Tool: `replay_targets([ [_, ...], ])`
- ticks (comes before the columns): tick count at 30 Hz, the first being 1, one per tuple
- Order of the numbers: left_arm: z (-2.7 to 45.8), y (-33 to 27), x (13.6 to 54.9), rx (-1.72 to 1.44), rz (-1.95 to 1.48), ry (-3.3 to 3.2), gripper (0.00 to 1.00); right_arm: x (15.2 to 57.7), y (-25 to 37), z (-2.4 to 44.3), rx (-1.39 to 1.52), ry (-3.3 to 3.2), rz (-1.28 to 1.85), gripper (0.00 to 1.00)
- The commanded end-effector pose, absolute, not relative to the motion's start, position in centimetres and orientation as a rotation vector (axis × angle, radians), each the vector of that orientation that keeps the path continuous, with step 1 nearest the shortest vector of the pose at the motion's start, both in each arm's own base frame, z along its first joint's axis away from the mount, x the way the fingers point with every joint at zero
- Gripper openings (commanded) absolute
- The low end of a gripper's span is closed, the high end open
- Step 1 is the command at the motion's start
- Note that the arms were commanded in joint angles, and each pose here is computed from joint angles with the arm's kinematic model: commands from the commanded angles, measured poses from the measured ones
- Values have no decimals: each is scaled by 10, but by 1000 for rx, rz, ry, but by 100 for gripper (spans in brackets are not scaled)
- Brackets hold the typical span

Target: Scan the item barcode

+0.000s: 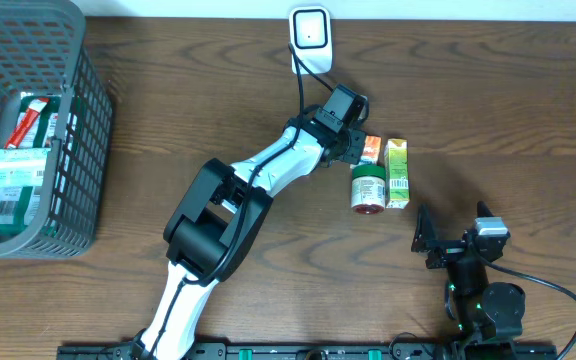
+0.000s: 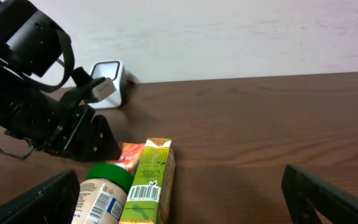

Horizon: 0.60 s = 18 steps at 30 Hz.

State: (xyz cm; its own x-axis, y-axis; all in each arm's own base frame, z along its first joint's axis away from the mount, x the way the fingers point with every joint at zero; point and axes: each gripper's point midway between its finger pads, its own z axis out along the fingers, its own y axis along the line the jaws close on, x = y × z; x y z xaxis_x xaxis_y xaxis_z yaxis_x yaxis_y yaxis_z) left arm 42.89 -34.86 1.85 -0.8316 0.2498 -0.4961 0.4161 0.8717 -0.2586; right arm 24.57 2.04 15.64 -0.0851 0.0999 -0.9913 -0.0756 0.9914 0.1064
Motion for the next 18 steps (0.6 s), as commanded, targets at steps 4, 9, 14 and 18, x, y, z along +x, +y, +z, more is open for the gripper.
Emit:
replay_targets([
  [4, 10, -295, 454, 386, -235, 2606, 47, 245, 22, 156, 22, 1651, 161, 99],
  [9, 19, -256, 466, 368, -155, 2623, 47, 245, 22, 156, 22, 1652, 161, 99],
  [14, 44, -226, 474, 293, -139, 2623, 47, 245, 22, 156, 22, 1651, 161, 99],
  [18, 74, -219, 475, 276, -152, 2587, 48, 245, 22, 156, 22, 1651, 161, 99],
])
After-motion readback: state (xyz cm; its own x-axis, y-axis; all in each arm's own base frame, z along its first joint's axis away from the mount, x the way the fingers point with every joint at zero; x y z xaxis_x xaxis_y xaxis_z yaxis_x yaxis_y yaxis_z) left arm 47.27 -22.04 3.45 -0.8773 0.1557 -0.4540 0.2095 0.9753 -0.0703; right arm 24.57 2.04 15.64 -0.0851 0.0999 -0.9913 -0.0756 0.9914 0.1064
